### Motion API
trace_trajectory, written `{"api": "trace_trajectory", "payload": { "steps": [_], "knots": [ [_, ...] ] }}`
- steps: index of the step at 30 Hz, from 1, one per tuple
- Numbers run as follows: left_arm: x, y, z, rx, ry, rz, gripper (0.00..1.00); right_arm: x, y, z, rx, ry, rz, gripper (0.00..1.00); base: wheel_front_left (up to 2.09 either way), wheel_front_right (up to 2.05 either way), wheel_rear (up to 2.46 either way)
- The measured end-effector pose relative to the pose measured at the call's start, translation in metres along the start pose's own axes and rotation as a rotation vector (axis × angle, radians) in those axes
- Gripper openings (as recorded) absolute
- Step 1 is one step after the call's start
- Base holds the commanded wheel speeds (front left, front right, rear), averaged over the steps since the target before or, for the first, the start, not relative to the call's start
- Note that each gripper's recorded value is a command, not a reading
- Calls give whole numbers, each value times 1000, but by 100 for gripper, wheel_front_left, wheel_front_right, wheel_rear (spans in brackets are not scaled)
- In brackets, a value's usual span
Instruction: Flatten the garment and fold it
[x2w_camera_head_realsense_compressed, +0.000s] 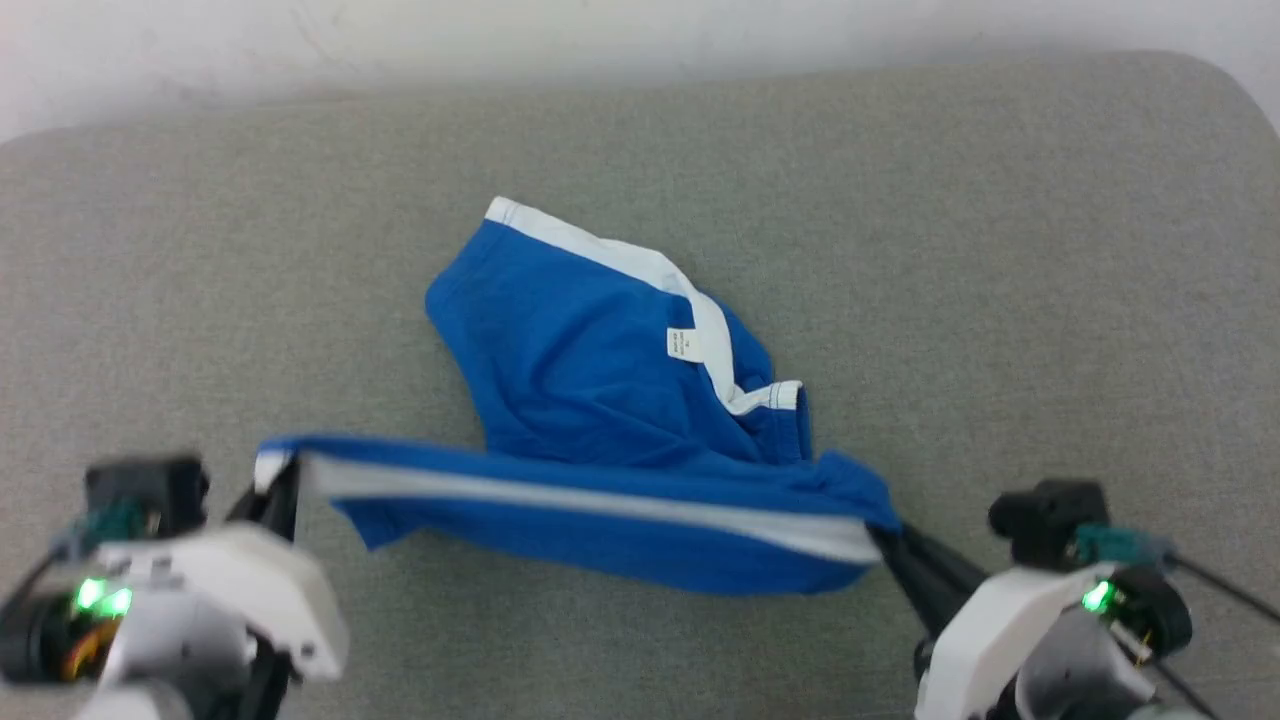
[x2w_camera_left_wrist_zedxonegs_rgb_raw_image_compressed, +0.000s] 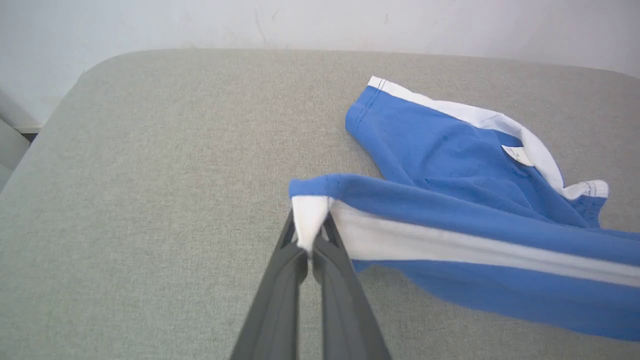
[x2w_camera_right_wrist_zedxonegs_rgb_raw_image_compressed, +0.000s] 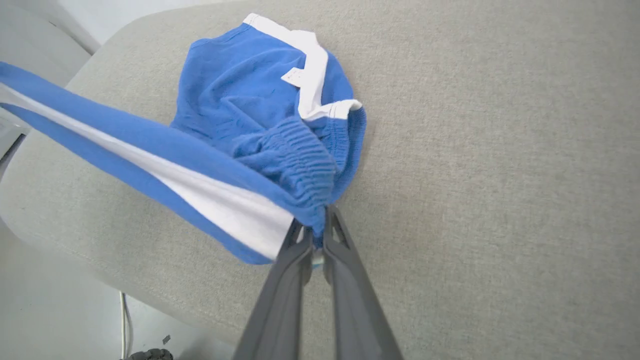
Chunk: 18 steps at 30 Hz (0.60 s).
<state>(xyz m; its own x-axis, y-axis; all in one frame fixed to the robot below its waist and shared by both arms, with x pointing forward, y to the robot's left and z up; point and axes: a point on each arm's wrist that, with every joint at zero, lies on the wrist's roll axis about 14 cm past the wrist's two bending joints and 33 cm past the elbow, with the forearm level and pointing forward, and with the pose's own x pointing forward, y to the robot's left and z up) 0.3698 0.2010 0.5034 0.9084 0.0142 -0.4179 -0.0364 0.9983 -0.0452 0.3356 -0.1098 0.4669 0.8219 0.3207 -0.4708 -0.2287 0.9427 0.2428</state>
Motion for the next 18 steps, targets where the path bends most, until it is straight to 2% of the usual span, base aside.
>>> {"api": "trace_trajectory", "payload": {
  "steps": [5, 10, 14, 18],
  "knots": [
    [52, -22, 24, 69, 20, -99, 0, 23, -17, 14, 21, -6, -19, 0, 0, 0, 0],
    [102, -45, 33, 165, 104, -170, 0, 46, -30, 18, 23, 28, -32, 0, 0, 0, 0],
    [140, -60, 37, 244, 167, -187, 0, 64, -37, 23, 34, 41, -30, 0, 0, 0, 0],
    [177, -71, 42, 278, 212, -172, 0, 83, -39, 26, 49, 48, -10, 0, 0, 0, 0]
  ]
}}
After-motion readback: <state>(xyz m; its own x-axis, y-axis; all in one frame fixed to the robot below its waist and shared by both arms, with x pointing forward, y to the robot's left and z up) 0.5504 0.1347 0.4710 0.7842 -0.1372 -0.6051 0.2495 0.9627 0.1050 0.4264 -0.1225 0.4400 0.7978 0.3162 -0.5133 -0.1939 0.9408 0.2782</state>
